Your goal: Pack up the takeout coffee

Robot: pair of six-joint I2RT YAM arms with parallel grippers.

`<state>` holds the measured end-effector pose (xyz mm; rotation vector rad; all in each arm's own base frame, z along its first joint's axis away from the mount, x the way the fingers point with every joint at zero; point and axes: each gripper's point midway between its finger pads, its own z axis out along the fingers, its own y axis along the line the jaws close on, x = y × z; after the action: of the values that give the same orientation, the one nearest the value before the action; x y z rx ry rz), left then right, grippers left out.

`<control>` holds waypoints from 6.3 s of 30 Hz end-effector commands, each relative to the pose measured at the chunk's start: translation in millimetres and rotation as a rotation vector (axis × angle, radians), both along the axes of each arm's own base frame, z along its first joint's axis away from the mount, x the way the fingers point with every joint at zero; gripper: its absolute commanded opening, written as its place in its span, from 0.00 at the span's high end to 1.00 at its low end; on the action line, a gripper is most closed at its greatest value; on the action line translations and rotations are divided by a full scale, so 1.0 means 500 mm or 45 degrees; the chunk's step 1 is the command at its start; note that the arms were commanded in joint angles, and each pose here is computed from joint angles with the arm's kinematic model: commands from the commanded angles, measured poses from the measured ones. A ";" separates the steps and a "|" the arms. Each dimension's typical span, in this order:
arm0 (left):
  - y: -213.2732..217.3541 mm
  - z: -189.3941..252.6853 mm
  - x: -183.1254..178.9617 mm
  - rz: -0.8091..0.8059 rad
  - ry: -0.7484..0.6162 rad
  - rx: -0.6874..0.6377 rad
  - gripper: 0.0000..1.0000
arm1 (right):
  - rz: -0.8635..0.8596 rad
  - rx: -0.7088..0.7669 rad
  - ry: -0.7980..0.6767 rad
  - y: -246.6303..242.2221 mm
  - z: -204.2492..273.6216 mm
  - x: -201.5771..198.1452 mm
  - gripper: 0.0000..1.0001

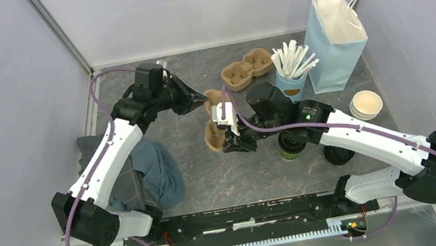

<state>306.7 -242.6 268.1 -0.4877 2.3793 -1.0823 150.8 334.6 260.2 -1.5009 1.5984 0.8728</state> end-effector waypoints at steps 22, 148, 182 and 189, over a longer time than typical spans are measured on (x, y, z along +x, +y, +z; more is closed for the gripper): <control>0.043 0.013 0.000 -0.018 -0.120 0.158 0.98 | -0.667 -0.014 0.060 -0.157 0.080 0.042 0.19; 0.330 0.224 -0.205 0.334 -0.460 0.668 0.98 | -0.446 1.231 0.069 -0.089 0.626 0.295 1.00; 0.369 0.364 -0.257 0.392 -0.652 0.601 0.98 | -0.025 0.551 0.729 0.083 0.120 0.468 0.99; 0.321 0.407 -0.218 0.285 -0.737 0.569 0.98 | -0.162 0.574 0.760 0.092 0.118 0.504 0.83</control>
<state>187.1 -67.8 458.0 -0.3267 1.9355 -0.4423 396.7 373.7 311.4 -0.8748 1.7233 1.6079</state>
